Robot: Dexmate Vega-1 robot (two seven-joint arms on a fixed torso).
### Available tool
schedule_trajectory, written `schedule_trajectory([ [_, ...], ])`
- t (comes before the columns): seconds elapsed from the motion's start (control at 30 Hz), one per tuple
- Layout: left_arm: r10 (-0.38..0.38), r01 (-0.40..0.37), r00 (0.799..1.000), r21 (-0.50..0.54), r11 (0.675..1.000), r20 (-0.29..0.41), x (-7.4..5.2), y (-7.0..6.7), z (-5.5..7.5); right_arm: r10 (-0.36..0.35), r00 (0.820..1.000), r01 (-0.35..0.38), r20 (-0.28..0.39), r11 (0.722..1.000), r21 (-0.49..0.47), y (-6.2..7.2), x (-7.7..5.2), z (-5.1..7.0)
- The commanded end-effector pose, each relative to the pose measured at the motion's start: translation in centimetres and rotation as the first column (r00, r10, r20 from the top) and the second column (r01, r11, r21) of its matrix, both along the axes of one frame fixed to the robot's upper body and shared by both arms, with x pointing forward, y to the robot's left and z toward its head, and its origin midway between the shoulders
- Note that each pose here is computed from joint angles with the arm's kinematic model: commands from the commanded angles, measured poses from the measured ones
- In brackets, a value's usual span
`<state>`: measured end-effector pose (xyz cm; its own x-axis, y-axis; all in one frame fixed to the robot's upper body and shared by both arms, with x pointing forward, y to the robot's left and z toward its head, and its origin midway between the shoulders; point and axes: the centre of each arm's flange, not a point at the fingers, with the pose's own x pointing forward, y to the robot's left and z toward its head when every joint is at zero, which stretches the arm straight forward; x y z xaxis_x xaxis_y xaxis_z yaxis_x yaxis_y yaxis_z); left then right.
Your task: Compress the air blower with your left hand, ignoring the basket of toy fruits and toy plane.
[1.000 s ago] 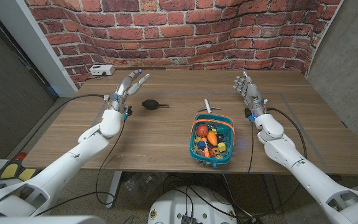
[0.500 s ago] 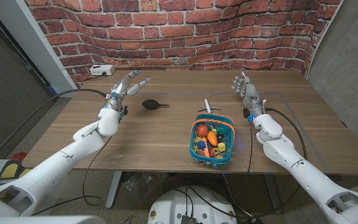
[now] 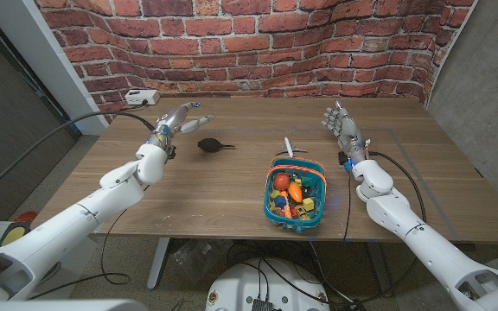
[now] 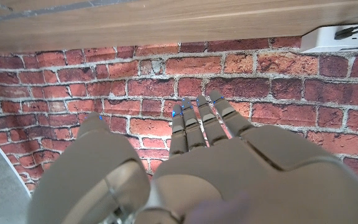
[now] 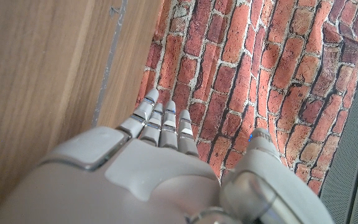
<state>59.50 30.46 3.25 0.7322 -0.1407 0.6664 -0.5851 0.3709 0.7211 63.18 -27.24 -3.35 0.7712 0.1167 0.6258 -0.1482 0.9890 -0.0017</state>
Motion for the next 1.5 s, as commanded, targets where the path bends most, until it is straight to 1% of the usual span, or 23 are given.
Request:
schedule_trajectory([
  [0.03, 0.079, -0.076, 0.997, 0.102, 0.992, -0.022, -0.7, -0.8, 0.9, 0.005, 1.000, -0.005, -0.009, 1.000, 0.002, -0.2, -0.2, -0.2],
  [0.17, 0.086, -0.080, 0.995, 0.134, 0.988, -0.040, -0.6, -1.0, 1.2, 0.006, 1.000, -0.005, -0.015, 1.000, 0.014, -0.1, -0.2, -0.3],
  [0.33, 0.108, -0.092, 0.992, 0.203, 0.975, -0.069, -0.5, -1.4, 1.7, 0.006, 1.000, -0.006, -0.015, 1.000, 0.010, 0.0, -0.2, -0.5],
  [0.43, 0.123, -0.099, 0.989, 0.249, 0.964, -0.082, -0.4, -1.7, 2.0, 0.003, 1.000, -0.003, -0.017, 1.000, 0.009, 0.0, -0.3, -0.6],
  [0.5, 0.131, -0.095, 0.986, 0.289, 0.953, -0.108, -0.3, -1.9, 2.3, 0.001, 1.000, -0.001, -0.019, 1.000, 0.012, 0.0, -0.3, -0.6],
  [0.6, 0.145, -0.097, 0.981, 0.325, 0.941, -0.127, -0.1, -2.2, 2.7, -0.001, 1.000, 0.001, -0.021, 1.000, 0.016, 0.0, -0.3, -0.7],
  [0.83, 0.194, -0.107, 0.964, 0.403, 0.909, -0.181, 0.2, -2.8, 3.8, -0.005, 1.000, 0.006, -0.028, 1.000, 0.016, -0.1, -0.4, -1.0],
  [0.97, 0.220, -0.109, 0.954, 0.444, 0.889, -0.205, 0.4, -3.1, 4.5, -0.015, 1.000, 0.016, -0.027, 0.999, 0.032, -0.2, -0.6, -1.2],
  [1.07, 0.227, -0.098, 0.947, 0.473, 0.876, -0.225, 0.5, -3.2, 5.0, -0.026, 0.999, 0.027, -0.022, 0.999, 0.033, -0.3, -0.8, -1.2],
  [1.13, 0.230, -0.095, 0.945, 0.481, 0.872, -0.231, 0.5, -3.2, 5.1, -0.030, 0.999, 0.030, -0.022, 0.999, 0.033, -0.4, -0.9, -1.2],
  [1.17, 0.245, -0.096, 0.939, 0.503, 0.859, -0.240, 0.6, -3.4, 5.4, -0.034, 0.999, 0.035, -0.023, 0.999, 0.041, -0.4, -1.0, -1.2],
  [1.33, 0.273, -0.097, 0.928, 0.545, 0.833, -0.252, 0.8, -3.7, 5.8, -0.040, 0.999, 0.041, -0.027, 0.998, 0.048, -0.5, -1.3, -1.3],
  [1.43, 0.282, -0.091, 0.922, 0.560, 0.823, -0.265, 0.9, -3.7, 5.9, -0.040, 0.999, 0.041, -0.029, 0.998, 0.043, -0.4, -1.3, -1.4],
  [1.5, 0.280, -0.088, 0.923, 0.561, 0.823, -0.266, 1.0, -3.7, 5.9, -0.039, 0.999, 0.040, -0.031, 0.998, 0.040, -0.3, -1.4, -1.3],
])
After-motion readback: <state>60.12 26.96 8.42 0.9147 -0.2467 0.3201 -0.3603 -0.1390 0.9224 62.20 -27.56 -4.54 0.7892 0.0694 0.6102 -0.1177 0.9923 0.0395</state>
